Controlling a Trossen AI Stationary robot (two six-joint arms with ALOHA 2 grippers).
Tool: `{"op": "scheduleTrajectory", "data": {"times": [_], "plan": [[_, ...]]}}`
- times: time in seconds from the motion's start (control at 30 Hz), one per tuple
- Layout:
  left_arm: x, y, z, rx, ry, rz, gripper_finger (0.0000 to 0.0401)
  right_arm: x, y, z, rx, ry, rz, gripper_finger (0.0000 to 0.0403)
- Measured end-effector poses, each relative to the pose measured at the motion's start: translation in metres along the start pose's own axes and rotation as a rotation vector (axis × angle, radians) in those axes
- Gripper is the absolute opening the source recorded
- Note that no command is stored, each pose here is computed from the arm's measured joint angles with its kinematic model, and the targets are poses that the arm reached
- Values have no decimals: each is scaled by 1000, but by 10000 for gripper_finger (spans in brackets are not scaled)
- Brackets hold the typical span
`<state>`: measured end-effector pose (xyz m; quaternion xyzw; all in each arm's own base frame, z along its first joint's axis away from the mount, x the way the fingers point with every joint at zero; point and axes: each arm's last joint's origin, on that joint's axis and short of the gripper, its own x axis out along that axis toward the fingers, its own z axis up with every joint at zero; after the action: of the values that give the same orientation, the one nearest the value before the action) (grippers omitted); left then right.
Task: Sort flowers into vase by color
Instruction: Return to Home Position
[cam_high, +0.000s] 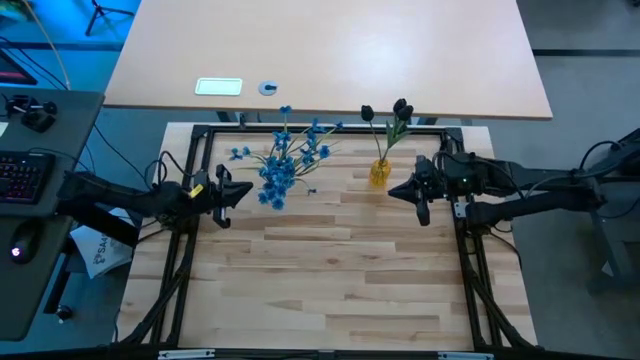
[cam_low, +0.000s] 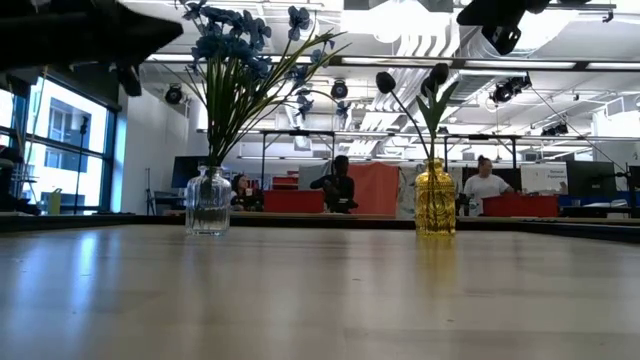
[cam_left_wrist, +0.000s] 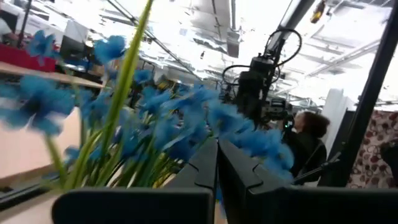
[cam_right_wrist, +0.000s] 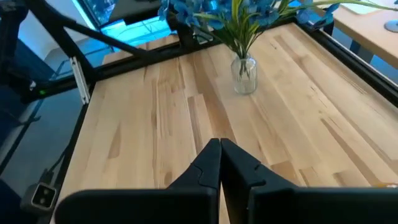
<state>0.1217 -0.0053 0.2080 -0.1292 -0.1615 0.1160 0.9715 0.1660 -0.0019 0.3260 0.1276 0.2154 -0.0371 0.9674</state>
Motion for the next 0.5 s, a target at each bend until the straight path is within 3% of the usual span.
{"op": "scheduleTrajectory", "data": {"times": [0.3,0.5], "plan": [[-6,9,-12,-12,51,32,0,0,0,-1,-39,-1,10,0],[-7,7,-18,3,125,-61,0,8,-5,-27,16,14,79,0]]}}
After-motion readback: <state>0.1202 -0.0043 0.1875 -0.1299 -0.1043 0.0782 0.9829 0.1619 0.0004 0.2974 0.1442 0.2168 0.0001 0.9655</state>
